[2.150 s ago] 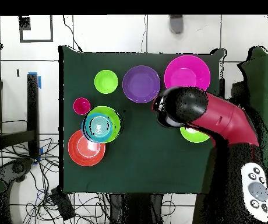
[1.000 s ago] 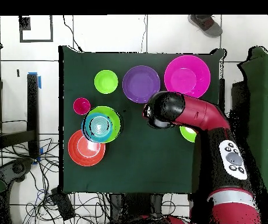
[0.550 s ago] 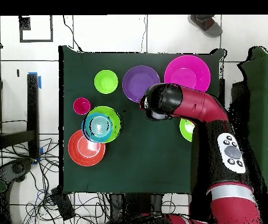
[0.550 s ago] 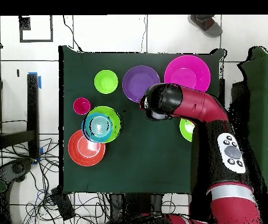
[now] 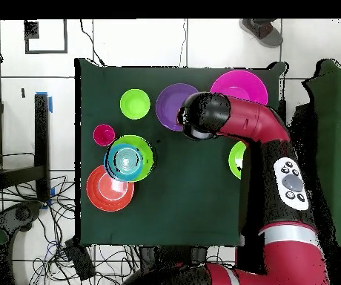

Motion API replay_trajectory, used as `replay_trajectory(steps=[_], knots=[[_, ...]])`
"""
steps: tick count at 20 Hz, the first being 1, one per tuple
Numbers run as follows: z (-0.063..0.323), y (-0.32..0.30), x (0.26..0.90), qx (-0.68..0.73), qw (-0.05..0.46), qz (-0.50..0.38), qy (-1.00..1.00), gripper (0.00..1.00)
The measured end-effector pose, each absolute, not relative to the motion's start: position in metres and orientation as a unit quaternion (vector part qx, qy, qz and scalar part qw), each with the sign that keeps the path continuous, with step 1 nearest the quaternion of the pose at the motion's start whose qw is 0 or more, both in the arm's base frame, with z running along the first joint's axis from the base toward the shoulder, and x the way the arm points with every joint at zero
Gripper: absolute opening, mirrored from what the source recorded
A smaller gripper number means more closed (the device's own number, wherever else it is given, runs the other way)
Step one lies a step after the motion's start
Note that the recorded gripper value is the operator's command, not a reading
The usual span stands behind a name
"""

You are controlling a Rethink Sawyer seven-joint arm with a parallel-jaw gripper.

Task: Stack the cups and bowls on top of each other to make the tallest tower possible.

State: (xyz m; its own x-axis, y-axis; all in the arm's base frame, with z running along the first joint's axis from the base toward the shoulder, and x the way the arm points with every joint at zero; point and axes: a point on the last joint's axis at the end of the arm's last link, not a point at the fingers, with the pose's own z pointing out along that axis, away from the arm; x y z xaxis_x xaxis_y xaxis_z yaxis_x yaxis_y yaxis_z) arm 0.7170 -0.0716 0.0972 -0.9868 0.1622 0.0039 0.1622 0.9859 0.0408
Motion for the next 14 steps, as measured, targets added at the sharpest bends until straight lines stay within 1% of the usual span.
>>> replay_trajectory(steps=[7, 11, 14], knots=[[0.077, -0.058, 0.721, -0.074, -0.005, -0.023, -0.997, 1.0], [0.048, -0.052, 0.722, -0.072, -0.03, -0.022, -0.997, 1.0], [0.032, -0.049, 0.72, -0.071, -0.037, -0.021, -0.997, 1.0]])
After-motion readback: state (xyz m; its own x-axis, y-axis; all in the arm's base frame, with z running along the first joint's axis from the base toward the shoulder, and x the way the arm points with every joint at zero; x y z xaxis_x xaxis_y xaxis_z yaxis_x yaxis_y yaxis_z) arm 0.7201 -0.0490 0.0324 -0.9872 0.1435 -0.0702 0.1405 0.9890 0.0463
